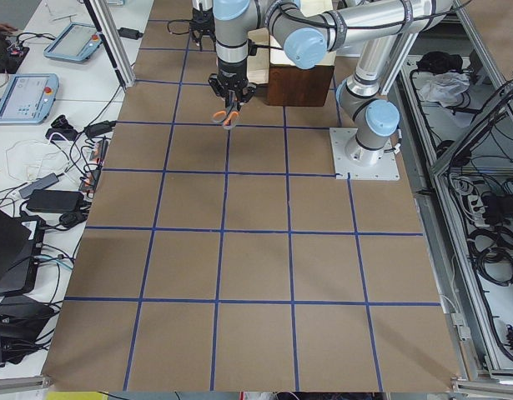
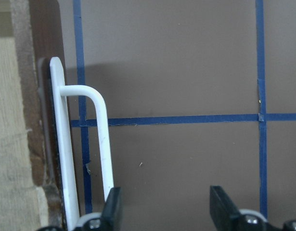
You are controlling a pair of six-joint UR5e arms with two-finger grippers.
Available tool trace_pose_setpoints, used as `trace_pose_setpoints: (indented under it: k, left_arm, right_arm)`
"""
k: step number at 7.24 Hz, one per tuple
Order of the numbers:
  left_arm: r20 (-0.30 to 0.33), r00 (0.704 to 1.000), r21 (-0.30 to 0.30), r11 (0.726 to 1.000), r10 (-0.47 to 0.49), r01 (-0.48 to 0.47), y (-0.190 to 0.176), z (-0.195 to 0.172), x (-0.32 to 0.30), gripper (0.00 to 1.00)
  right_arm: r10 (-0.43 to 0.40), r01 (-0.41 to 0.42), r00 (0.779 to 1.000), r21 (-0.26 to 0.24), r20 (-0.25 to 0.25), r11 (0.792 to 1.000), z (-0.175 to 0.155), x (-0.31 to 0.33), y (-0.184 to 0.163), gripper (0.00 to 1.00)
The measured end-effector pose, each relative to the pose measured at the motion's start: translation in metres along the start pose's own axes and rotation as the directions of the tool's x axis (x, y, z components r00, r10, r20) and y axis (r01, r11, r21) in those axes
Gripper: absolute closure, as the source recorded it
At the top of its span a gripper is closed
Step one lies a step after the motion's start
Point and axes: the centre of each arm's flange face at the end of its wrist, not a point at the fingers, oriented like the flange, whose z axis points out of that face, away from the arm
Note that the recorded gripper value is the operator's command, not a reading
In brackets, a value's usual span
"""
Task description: Place scissors in drawer with both arms
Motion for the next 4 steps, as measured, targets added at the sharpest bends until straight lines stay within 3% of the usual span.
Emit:
trace_pose_setpoints:
  k: [2, 3, 4]
  left_arm:
    - [-0.002, 0.999, 0.035, 0.998, -0.05, 0.05, -0.052, 0.001, -0.016, 1.0]
    - [-0.014, 0.997, 0.066, 0.995, -0.07, 0.071, -0.082, 0.006, -0.025, 1.0]
    - [-0.031, 0.996, 0.089, 0.992, -0.085, 0.087, -0.114, 0.013, -0.034, 1.0]
  right_arm:
    - [0.127, -0.127, 0.992, 0.019, -0.006, 0.992, -0.056, -0.009, 0.031, 0.01]
    - [0.226, -0.226, 0.974, 0.019, 0.0, 0.974, -0.087, -0.019, 0.05, 0.0]
    - [0.333, -0.333, 0.943, 0.014, 0.005, 0.943, -0.116, -0.029, 0.074, 0.0]
